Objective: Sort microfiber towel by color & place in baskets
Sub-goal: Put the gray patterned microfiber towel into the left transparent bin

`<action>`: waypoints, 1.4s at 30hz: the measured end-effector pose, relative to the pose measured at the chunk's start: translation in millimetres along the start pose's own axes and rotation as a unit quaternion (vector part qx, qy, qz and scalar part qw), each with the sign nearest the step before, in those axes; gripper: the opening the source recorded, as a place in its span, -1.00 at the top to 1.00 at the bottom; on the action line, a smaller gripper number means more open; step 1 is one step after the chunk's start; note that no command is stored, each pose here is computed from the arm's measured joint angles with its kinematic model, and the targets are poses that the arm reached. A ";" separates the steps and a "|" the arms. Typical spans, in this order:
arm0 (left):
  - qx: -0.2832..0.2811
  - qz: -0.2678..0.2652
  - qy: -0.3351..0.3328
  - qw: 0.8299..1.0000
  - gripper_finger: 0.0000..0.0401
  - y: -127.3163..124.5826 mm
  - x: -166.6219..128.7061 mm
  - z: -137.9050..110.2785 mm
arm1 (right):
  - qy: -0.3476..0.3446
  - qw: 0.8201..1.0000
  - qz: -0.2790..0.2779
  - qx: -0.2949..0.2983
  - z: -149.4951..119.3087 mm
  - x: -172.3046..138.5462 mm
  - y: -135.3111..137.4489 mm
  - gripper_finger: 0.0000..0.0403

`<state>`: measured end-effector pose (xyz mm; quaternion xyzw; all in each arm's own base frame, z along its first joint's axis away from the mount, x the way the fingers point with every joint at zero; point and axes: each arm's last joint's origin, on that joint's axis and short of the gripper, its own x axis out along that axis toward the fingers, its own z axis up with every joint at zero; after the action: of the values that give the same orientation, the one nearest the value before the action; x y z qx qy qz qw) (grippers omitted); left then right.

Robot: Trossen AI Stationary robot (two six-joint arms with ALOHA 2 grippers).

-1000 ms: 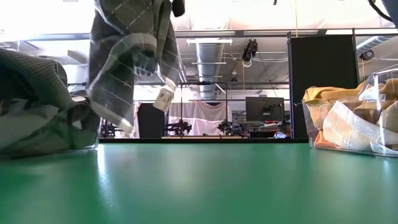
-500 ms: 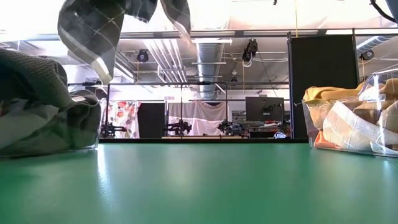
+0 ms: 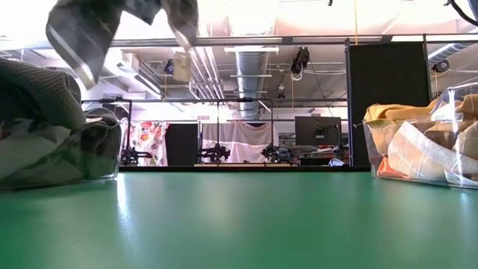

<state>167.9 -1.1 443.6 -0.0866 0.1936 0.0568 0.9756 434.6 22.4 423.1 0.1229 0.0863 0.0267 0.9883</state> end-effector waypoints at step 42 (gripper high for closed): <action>-0.046 0.379 -0.008 0.924 0.98 -47.2 8.6 -70.8 | 0.139 0.977 -0.162 -0.007 7.0 -67.5 -23.8 -0.01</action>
<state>156.5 -60.1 382.7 -0.0508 0.2010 0.4322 0.8776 370.2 -7.3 435.0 0.0957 0.2409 -0.1161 0.9588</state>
